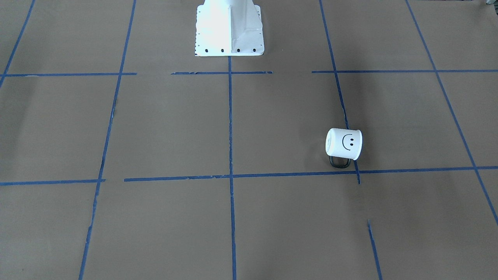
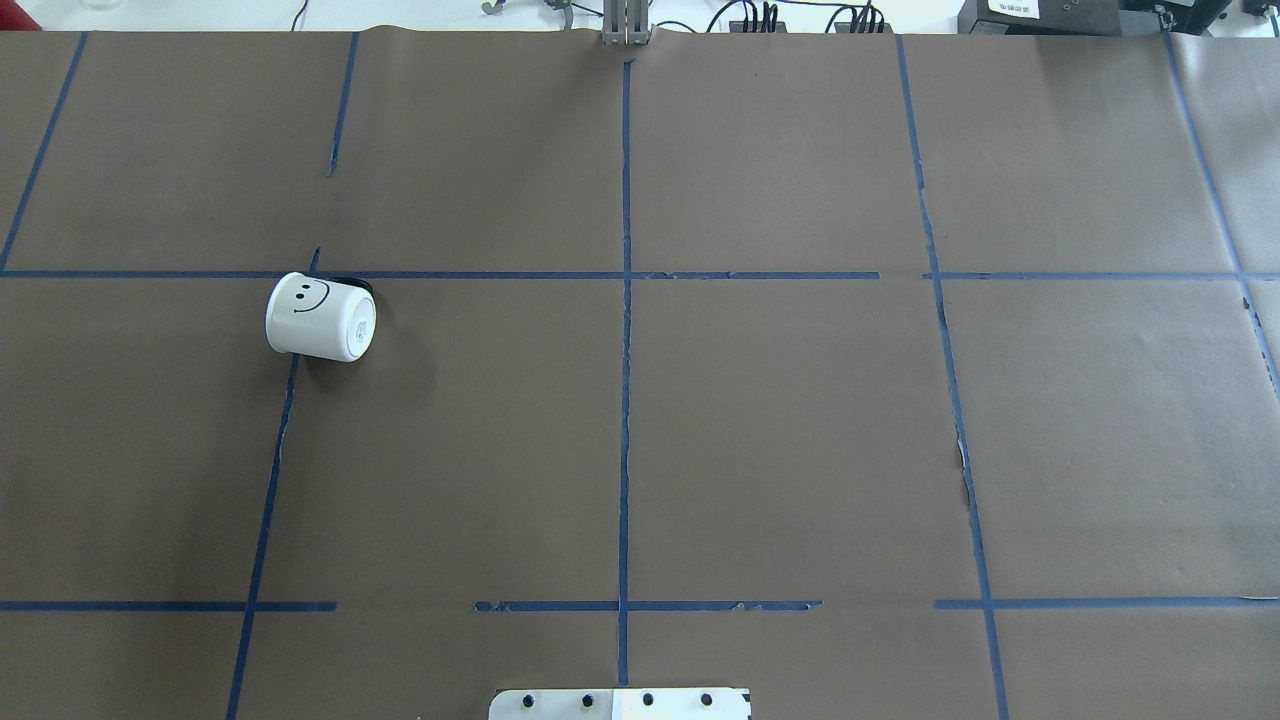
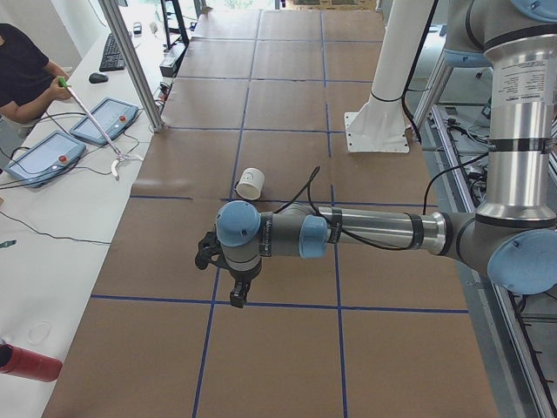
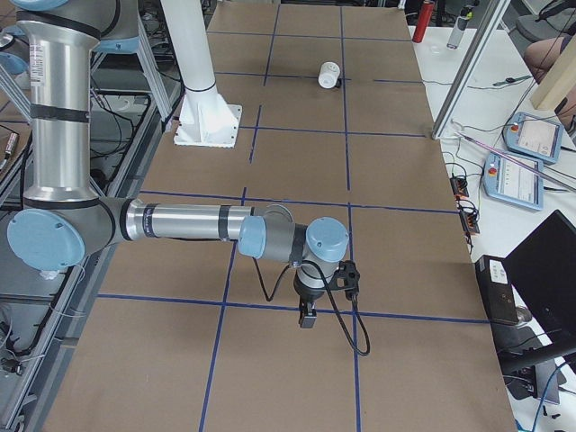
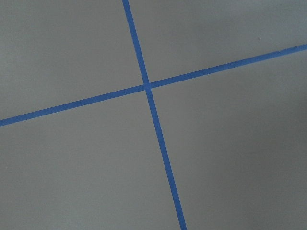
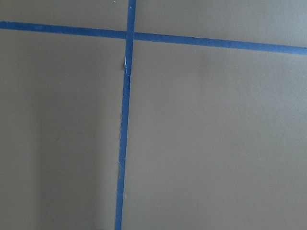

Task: Flip mug

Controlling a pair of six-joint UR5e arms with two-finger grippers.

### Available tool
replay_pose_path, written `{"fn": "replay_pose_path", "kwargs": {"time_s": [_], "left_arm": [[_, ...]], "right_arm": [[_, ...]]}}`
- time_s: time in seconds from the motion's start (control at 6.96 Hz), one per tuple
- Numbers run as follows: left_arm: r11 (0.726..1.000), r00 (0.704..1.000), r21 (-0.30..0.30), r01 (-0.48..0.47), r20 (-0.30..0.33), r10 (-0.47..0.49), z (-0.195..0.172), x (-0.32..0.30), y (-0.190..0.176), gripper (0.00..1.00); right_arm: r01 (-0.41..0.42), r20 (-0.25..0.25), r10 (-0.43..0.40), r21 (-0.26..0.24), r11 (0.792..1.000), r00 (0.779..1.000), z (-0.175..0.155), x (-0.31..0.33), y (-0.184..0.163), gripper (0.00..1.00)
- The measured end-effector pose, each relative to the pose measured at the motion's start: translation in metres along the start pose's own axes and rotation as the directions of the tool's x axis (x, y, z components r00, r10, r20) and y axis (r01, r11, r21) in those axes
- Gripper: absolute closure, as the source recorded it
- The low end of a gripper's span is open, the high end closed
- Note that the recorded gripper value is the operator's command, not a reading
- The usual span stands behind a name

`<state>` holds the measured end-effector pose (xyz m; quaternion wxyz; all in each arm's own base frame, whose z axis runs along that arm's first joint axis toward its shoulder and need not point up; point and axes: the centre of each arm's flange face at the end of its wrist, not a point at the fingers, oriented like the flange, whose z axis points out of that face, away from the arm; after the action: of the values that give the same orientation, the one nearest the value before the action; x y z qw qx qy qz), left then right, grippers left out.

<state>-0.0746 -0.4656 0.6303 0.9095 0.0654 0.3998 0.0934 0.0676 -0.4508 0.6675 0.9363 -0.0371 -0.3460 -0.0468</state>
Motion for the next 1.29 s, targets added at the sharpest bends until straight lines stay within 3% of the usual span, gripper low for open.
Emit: {"fn": "replay_pose_path", "kwargs": {"time_s": [0.58,1.29], "left_arm": [[1.000,1.000,0.001,0.003,0.002,-0.003,0.001,-0.002,0.004,0.00],[0.996,0.998,0.067,0.053,0.012,-0.054,-0.020,-0.015,0.015,0.00]], "right_arm": [[0.000,0.000,0.000,0.000,1.000,1.000,0.000,0.000,0.000,0.00],[0.000,0.000,0.000,0.000,1.000,1.000,0.000,0.000,0.000,0.00]]}}
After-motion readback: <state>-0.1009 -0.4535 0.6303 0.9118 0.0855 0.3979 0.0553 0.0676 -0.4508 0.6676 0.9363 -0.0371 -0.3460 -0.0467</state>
